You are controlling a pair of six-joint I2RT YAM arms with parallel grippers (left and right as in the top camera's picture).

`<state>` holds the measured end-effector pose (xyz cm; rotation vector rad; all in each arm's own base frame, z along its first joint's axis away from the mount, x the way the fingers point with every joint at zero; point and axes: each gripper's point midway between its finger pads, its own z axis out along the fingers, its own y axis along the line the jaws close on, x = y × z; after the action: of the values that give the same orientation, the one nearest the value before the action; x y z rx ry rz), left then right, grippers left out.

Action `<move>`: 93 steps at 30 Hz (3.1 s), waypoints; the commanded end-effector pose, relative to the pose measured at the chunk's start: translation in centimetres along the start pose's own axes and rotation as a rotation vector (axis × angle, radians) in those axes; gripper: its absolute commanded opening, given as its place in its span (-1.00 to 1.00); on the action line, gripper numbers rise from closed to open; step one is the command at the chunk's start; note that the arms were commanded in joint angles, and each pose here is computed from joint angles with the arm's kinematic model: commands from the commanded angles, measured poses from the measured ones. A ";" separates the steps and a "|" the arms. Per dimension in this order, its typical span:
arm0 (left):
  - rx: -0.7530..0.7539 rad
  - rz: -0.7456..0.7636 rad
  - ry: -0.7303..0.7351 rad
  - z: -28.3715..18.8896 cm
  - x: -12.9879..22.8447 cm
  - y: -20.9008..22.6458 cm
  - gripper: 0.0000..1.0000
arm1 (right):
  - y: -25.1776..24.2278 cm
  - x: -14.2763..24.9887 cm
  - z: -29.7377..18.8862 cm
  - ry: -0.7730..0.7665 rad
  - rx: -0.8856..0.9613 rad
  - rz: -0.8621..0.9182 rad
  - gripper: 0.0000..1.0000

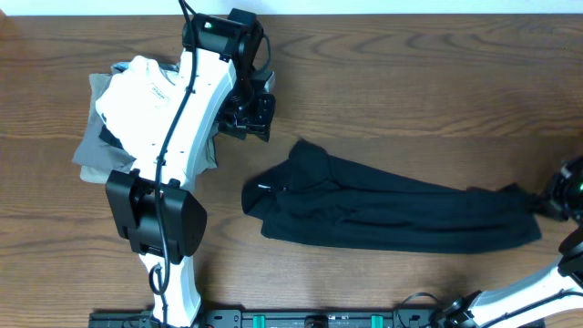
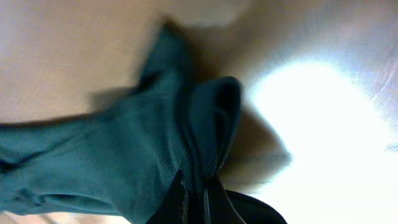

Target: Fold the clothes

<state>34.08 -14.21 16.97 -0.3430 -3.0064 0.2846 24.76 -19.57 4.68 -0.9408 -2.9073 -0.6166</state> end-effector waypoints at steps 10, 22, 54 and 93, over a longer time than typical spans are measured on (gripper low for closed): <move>0.001 0.033 -0.158 -5.2 1.3 -0.6 -0.04 | 13.3 3.3 -1.8 0.021 0.024 -0.331 -0.97; 0.013 0.042 -0.460 -13.2 3.4 -0.5 0.25 | 25.1 13.3 5.9 0.246 0.106 -0.790 -0.97; 0.013 -0.083 -0.252 -7.9 6.4 1.3 0.52 | 16.9 9.8 8.6 0.163 0.169 -0.469 0.65; 0.276 -0.230 -0.164 7.7 4.2 0.0 0.96 | 13.9 0.8 10.3 -0.250 -0.083 -0.016 0.16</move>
<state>29.97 -13.71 11.39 -0.0177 -3.1283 0.6475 34.04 -2.81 0.93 -1.0277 -3.1207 -0.8062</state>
